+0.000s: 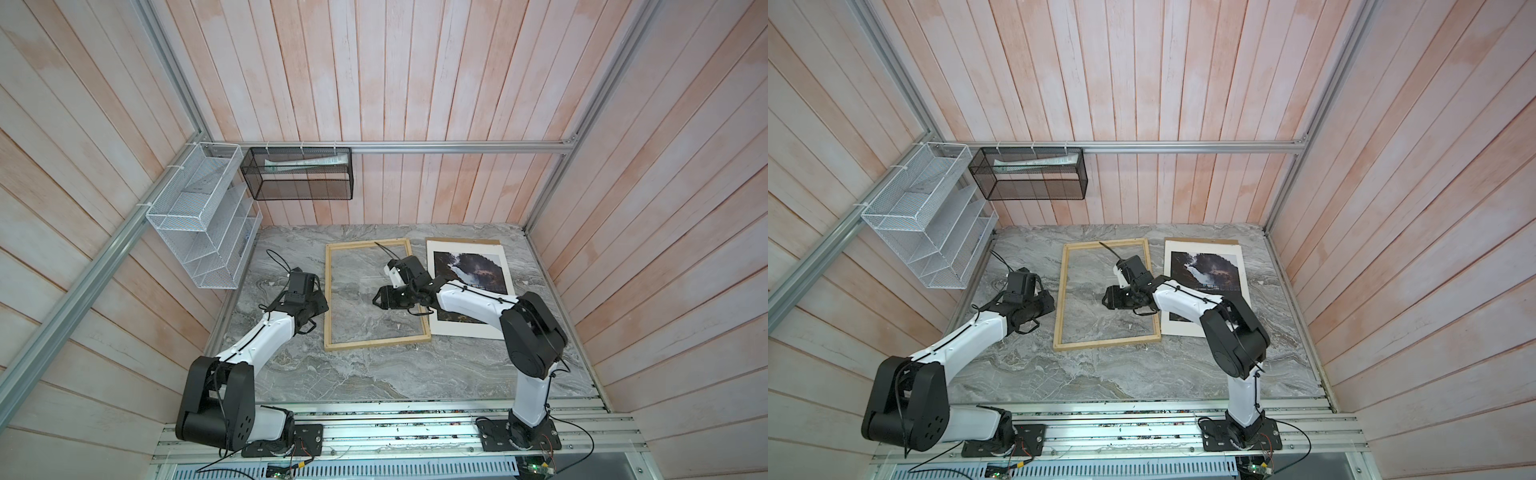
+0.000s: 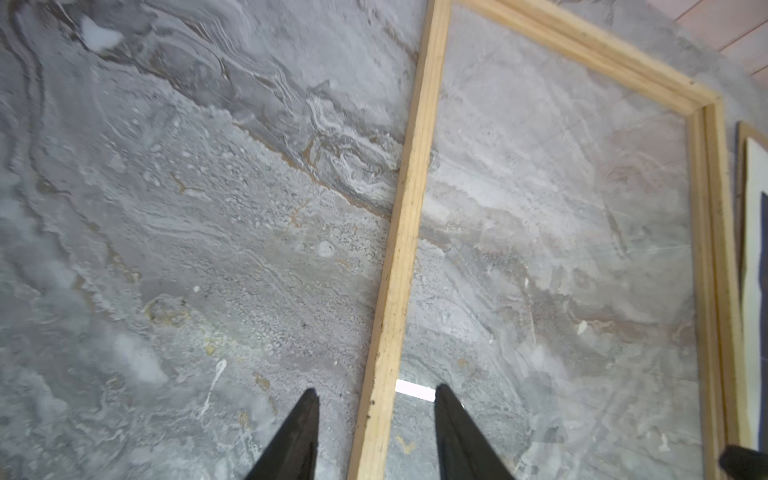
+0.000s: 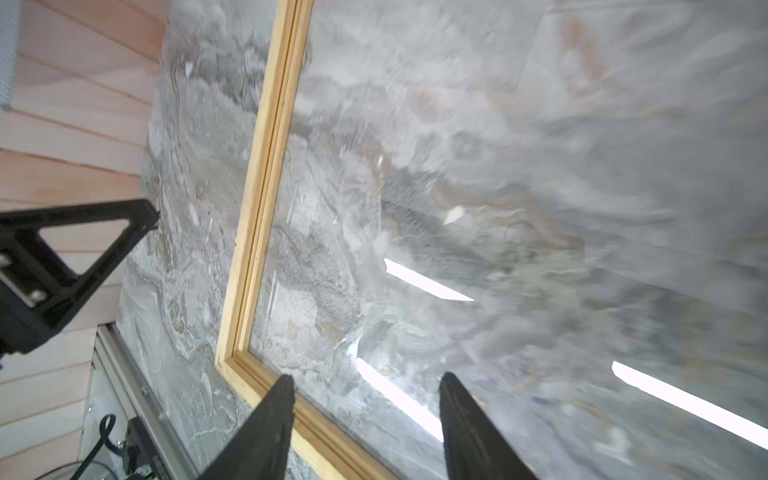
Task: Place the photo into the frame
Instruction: 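Move the right gripper over the white border of the photo print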
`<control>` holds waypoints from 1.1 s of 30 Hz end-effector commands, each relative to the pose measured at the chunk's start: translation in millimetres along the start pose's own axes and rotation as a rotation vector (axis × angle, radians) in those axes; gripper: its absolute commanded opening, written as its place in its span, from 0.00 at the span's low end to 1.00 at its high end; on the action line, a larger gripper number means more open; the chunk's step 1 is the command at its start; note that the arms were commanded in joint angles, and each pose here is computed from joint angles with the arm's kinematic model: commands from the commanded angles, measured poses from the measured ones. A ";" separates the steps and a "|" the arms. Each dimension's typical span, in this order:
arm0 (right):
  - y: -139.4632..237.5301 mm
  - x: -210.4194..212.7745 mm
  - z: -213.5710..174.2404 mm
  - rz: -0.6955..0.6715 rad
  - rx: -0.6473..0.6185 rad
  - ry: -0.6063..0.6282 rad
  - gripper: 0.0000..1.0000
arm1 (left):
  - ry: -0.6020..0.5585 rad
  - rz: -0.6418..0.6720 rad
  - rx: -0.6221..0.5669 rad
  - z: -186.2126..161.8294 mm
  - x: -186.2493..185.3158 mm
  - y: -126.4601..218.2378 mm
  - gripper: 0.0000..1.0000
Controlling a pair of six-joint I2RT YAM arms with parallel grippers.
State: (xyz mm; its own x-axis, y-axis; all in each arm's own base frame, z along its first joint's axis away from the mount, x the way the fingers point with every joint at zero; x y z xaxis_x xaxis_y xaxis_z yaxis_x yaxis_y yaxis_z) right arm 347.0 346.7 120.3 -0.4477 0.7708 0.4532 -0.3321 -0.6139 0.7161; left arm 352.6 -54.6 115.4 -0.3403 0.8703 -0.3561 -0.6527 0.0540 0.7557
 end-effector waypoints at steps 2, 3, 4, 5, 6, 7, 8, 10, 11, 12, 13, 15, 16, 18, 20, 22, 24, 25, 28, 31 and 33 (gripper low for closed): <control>22.7 -57.5 -6.7 -0.239 -0.023 -0.033 0.57 | 0.018 0.053 0.032 -16.9 17.9 7.2 0.47; 27.9 -70.1 -7.6 -0.295 -0.024 -0.038 0.56 | 0.018 0.050 0.040 -20.2 18.9 7.9 0.47; 32.6 -81.8 -8.9 -0.351 -0.022 -0.043 0.56 | 0.021 0.047 0.048 -22.9 19.6 8.0 0.47; 35.8 -90.2 -10.3 -0.393 -0.018 -0.041 0.55 | 0.022 0.042 0.058 -25.9 19.8 7.9 0.46; 38.4 -97.8 -11.8 -0.434 -0.013 -0.035 0.55 | 0.021 0.035 0.067 -29.3 20.2 7.2 0.46; 40.2 -104.4 -13.5 -0.472 -0.004 -0.030 0.55 | 0.019 0.029 0.077 -32.0 19.4 6.2 0.46; 40.7 -108.8 -15.1 -0.498 0.005 -0.024 0.55 | 0.021 0.031 0.087 -35.1 20.6 4.8 0.46; 39.7 -120.3 -18.9 -0.551 0.028 -0.027 0.54 | 0.017 0.024 0.110 -41.4 20.6 0.8 0.46; 38.5 -124.8 -20.6 -0.568 0.037 -0.030 0.54 | 0.015 0.024 0.120 -44.0 20.9 -1.2 0.46; 36.3 -129.5 -23.9 -0.579 0.050 -0.036 0.54 | 0.012 0.024 0.132 -47.5 21.2 -4.0 0.46; 34.4 -132.8 -25.1 -0.584 0.056 -0.039 0.54 | 0.007 0.023 0.145 -50.7 20.7 -6.6 0.46; 32.9 -139.7 -28.9 -0.593 0.067 -0.051 0.54 | -0.001 0.027 0.167 -56.2 20.3 -10.9 0.45; 32.3 -142.0 -30.6 -0.585 0.069 -0.058 0.53 | -0.004 0.027 0.176 -58.3 19.8 -12.9 0.45; 29.9 -143.4 -34.5 -0.538 0.065 -0.078 0.52 | -0.014 0.023 0.194 -63.8 18.0 -16.3 0.44; 26.5 -140.8 -36.7 -0.451 0.059 -0.104 0.50 | -0.020 0.017 0.205 -67.8 15.4 -19.3 0.44; 26.2 -137.8 -35.9 -0.396 0.040 -0.114 0.49 | -0.024 0.013 0.213 -70.4 13.0 -22.2 0.43; 27.0 -138.7 -35.2 -0.376 0.039 -0.118 0.48 | -0.029 0.011 0.216 -71.3 10.9 -24.1 0.43; 26.7 -139.0 -34.9 -0.368 0.043 -0.119 0.48 | -0.029 0.008 0.218 -72.2 10.1 -25.4 0.43; 24.3 -136.8 -31.2 -0.338 0.050 -0.117 0.46 | -0.028 -0.006 0.228 -76.5 7.8 -28.4 0.42; 20.2 -133.9 -29.3 -0.313 0.052 -0.119 0.45 | -0.026 -0.017 0.235 -80.5 5.9 -31.2 0.42; 17.1 -132.4 -28.6 -0.300 0.054 -0.124 0.44 | -0.029 -0.020 0.241 -82.6 5.7 -32.9 0.42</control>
State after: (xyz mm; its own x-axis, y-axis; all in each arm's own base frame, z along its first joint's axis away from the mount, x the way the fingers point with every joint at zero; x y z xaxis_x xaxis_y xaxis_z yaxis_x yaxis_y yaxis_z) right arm 372.5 219.3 52.4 -0.2020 0.9498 0.2388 -0.3930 -0.3019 0.8685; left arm 317.9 -86.8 50.8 -0.3096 0.8871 -0.3423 -0.4858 0.1619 0.8589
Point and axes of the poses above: each gripper's point midway between its finger pads, its own y axis back along the fingers, its own x axis along the line the jaws close on, z = x × y, the point moved 1 cm from there along y, back along the fingers, and after that the axes turned 8 degrees about y, right-handed, at the moved point
